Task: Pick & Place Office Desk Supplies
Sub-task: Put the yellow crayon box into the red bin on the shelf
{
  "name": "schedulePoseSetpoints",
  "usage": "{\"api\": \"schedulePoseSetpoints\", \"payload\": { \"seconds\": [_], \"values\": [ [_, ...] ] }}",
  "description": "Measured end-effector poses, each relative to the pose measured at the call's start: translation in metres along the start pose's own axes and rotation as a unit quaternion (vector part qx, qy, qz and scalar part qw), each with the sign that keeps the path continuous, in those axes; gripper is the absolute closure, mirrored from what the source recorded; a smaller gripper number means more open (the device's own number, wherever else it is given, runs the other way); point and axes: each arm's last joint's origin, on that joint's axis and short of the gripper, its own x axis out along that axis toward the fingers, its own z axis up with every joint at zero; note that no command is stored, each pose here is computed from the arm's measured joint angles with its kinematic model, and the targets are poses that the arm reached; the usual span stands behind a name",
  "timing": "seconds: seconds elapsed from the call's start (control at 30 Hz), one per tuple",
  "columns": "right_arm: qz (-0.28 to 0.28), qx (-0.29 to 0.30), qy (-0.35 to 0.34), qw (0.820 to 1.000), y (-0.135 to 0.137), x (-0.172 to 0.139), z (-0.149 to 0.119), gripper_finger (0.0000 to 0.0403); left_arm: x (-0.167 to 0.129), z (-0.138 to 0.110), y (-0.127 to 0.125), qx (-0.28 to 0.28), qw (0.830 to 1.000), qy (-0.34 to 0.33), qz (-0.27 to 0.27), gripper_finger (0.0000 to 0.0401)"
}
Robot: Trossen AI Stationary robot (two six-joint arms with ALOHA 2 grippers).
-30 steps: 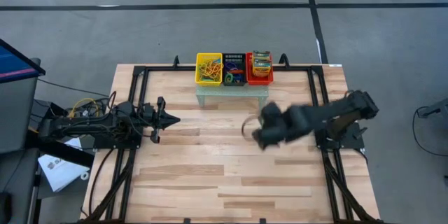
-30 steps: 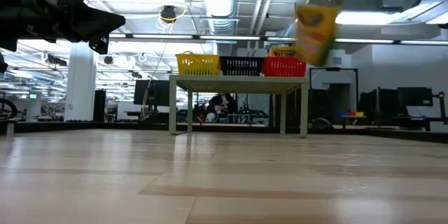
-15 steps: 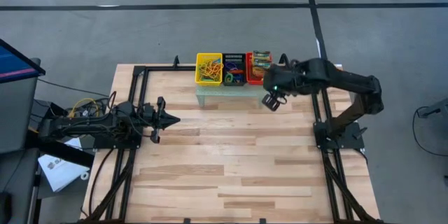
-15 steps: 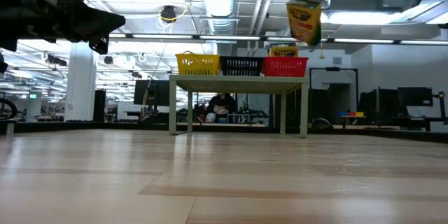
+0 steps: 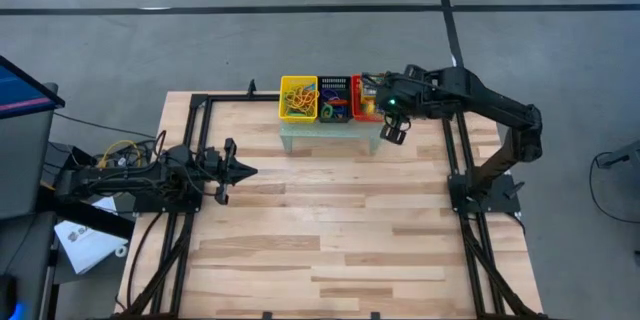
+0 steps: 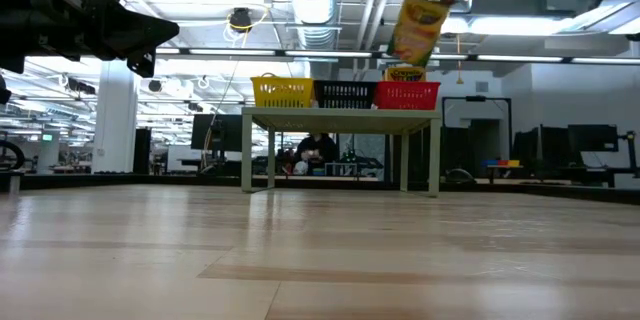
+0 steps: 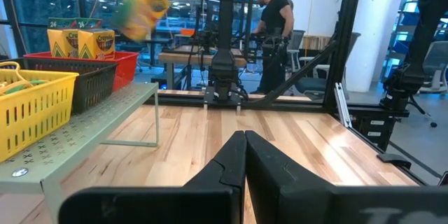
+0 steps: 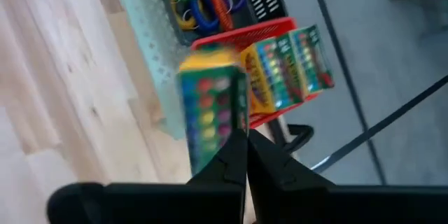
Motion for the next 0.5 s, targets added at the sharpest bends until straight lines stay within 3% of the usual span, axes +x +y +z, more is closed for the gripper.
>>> {"api": "schedulePoseSetpoints", "payload": {
  "seconds": [0.27, 0.5],
  "values": [
    [-0.013, -0.065, 0.018, 0.998, -0.010, 0.019, 0.008, 0.0403, 0.000, 0.000, 0.000, 0.000, 1.000, 0.000, 0.000, 0.0401],
    [-0.022, -0.081, 0.037, 0.996, -0.019, 0.032, 0.011, 0.0403, 0.000, 0.000, 0.000, 0.000, 1.000, 0.000, 0.000, 0.0401]
  ]
}}
